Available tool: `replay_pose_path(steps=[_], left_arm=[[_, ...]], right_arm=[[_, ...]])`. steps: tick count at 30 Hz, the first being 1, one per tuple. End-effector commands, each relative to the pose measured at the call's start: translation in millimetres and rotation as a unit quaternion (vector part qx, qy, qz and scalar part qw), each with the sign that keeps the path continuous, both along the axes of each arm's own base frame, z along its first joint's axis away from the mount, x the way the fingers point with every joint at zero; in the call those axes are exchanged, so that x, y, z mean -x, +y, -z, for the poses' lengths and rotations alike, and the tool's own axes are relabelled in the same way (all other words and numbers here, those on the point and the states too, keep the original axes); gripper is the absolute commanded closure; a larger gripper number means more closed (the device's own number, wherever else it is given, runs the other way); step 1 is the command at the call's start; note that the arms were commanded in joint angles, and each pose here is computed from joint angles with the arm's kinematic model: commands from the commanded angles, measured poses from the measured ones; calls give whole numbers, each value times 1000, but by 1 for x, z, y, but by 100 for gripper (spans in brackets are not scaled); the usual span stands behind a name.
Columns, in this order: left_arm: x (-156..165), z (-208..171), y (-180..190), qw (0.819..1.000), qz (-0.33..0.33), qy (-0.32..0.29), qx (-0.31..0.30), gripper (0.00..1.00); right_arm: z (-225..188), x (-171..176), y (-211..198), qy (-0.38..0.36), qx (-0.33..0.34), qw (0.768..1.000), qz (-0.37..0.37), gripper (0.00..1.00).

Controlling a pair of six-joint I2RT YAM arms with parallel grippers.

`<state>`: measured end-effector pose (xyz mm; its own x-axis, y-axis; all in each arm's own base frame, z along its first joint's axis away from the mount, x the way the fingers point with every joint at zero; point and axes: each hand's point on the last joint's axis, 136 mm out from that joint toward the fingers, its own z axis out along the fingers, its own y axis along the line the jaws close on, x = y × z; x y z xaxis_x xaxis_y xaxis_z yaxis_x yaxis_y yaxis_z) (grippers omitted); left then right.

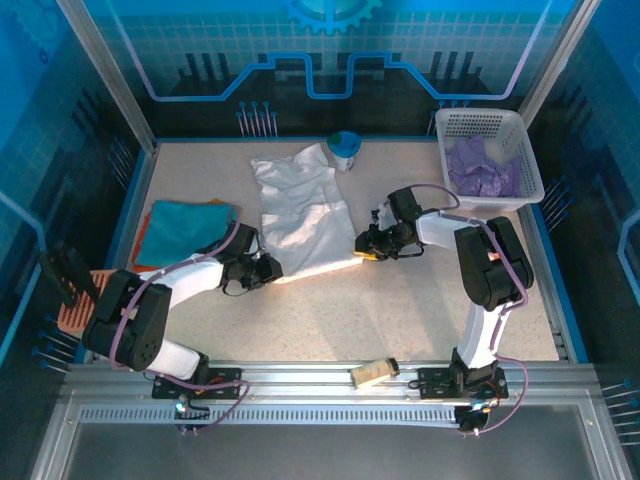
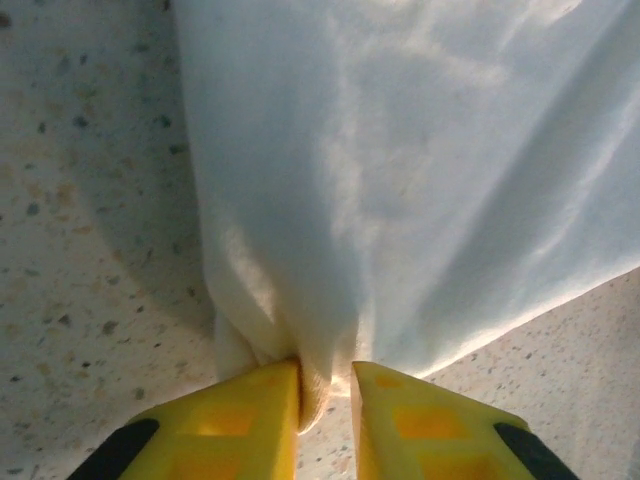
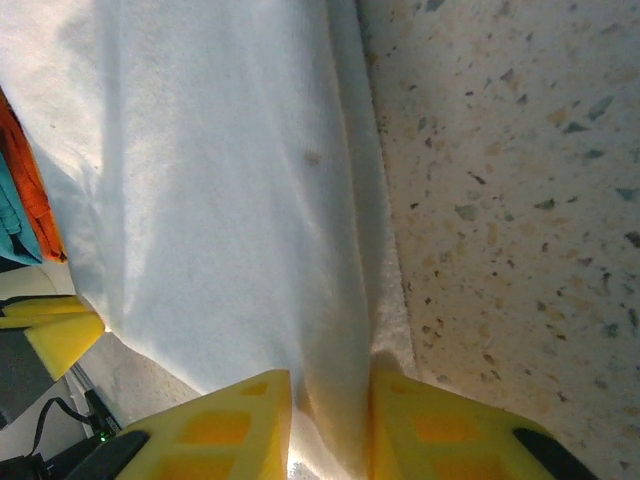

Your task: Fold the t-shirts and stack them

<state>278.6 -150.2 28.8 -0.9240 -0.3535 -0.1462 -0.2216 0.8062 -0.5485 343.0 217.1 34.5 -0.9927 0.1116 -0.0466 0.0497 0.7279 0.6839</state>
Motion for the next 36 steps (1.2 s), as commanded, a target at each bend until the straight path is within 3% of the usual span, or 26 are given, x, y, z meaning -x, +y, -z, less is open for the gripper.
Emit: replay_pose_path(steps=[1,7,14,24,25,26,28,31,34,36], left_arm=[[8,0,6,1000,10,-6,-10,84],[15,-1,8,1000,23,-11,-14,100],[31,-2,17,999,27,-23,-28,100],[56,19,19,1000,4,24,-11,100],[59,22,20,999,-1,35,-11,99],[62,25,20,999,-4,45,-10,89],[64,27,19,998,-5,58,-9,74],[63,22,20,998,-11,65,-12,65],[63,12,18,998,-13,67,-3,49],[64,6,16,998,-17,68,4,47]], right_arm=[[6,9,2,18,-14,1000,-8,77],[5,16,-2,23,-12,1000,-12,89],[9,26,-16,30,9,999,-10,100],[25,51,-24,58,19,998,0,100],[25,53,-24,59,20,998,0,100],[24,54,-24,59,18,998,1,100],[17,53,-23,53,12,999,2,92],[12,61,-27,55,15,998,4,83],[5,65,-32,59,27,998,4,56],[-6,59,-32,48,29,998,6,46]])
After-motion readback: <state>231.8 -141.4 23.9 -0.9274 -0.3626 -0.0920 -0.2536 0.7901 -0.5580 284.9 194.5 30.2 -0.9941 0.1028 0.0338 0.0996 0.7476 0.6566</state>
